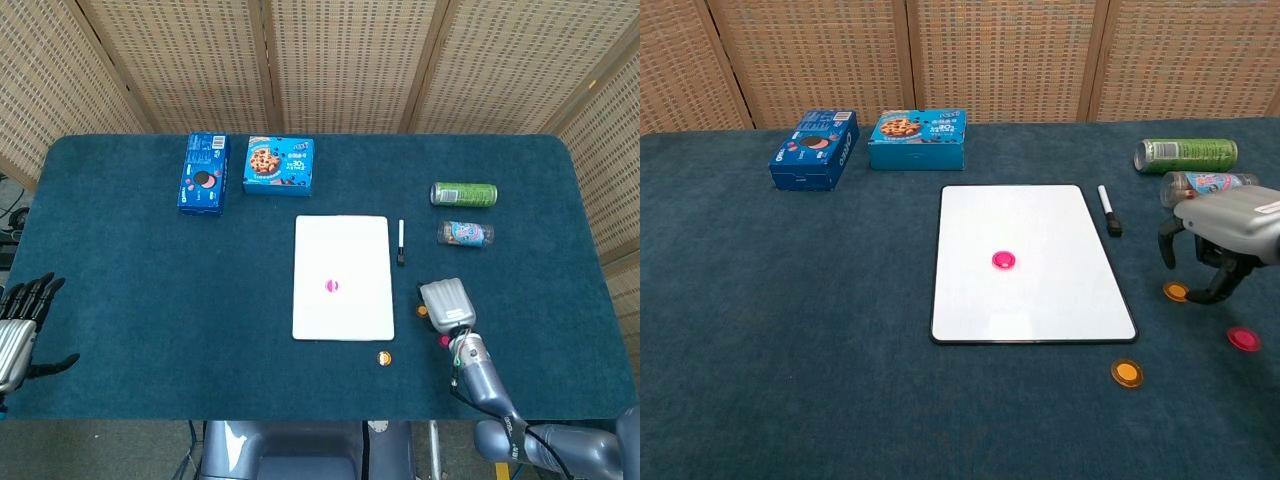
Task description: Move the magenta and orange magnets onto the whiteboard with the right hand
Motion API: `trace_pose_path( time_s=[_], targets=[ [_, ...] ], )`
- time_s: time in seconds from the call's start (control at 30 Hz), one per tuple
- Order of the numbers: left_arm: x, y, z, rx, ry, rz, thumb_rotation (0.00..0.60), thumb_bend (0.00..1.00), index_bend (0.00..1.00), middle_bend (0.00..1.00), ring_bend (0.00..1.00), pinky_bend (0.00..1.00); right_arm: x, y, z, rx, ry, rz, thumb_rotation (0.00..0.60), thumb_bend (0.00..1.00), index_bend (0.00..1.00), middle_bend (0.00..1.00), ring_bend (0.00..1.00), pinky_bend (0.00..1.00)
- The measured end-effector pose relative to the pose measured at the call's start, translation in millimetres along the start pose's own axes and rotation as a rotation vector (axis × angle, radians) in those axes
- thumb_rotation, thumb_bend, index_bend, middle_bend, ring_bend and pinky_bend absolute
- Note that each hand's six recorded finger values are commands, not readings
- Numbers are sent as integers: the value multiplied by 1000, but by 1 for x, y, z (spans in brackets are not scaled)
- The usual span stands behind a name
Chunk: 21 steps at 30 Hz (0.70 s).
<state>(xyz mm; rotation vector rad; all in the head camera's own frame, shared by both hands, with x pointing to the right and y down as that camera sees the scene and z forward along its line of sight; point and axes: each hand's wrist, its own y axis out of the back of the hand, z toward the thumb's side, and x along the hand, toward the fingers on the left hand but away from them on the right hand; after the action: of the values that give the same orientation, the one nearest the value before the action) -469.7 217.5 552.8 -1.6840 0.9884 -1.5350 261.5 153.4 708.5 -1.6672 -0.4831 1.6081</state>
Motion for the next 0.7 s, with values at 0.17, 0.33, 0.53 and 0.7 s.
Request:
trace_pose_path(
  time_s=[0.17,0.33,0.53,0.7],
  targets=[
    [0,0,-1,-1,1,-1,600,0,0,0,0,0,-3,-2,2,0,-3,7,600,311,436,968,899,1000],
    [0,-1,0,0,1,-2,600,0,0,0,0,0,-5,-4,2,-2,-10,13,600,311,436,968,899,1000],
    [0,-1,0,2,2,-2,600,0,0,0,0,0,-7,-8,1,4,-16,26,600,311,436,968,899,1000],
    [1,-1,0,4,3,-3,600,0,0,0,0,0,-8,-10,1,5,-16,34,600,311,436,968,899,1000]
  ],
)
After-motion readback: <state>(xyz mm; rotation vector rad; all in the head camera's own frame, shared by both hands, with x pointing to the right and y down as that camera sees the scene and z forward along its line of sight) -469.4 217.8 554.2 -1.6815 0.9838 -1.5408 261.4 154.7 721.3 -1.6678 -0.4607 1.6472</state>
